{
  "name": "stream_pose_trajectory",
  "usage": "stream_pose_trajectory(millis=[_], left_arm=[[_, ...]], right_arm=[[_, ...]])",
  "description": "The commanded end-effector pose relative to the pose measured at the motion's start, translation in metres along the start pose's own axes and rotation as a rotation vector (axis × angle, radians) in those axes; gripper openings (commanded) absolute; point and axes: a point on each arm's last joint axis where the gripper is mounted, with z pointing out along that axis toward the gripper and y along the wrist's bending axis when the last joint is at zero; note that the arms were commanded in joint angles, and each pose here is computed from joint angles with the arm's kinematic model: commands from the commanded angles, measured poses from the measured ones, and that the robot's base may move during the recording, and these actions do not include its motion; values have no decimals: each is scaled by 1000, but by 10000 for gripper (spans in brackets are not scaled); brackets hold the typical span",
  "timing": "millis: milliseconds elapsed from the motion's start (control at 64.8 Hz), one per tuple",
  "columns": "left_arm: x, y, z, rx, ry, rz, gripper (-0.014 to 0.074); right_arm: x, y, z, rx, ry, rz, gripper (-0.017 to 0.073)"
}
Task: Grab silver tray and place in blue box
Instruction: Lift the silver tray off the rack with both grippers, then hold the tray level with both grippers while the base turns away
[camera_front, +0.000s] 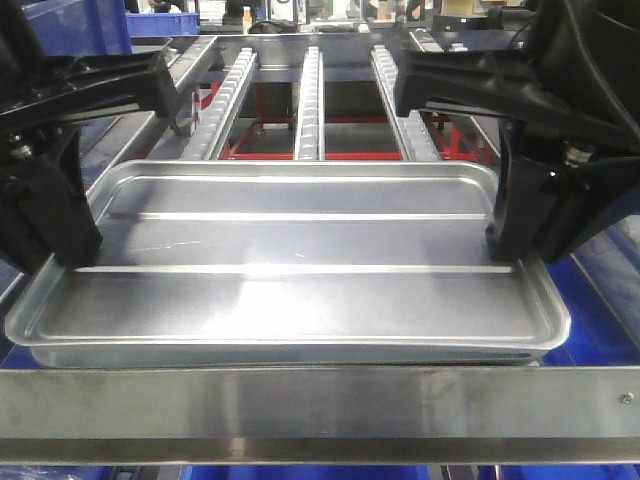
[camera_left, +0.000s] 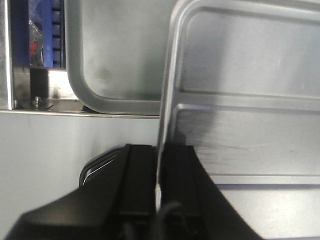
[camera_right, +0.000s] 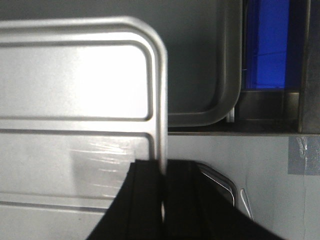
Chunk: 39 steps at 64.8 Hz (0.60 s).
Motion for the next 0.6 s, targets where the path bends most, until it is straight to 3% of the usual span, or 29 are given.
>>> stream_pose_trajectory(millis=[0, 587], left_arm=[[-6, -3, -13, 38, -68, 4, -10], [-6, -3, -13, 38, -68, 4, -10]], right_arm=[[-8, 0, -14, -24, -69, -19, 53], [-8, 0, -14, -23, -68, -19, 53]])
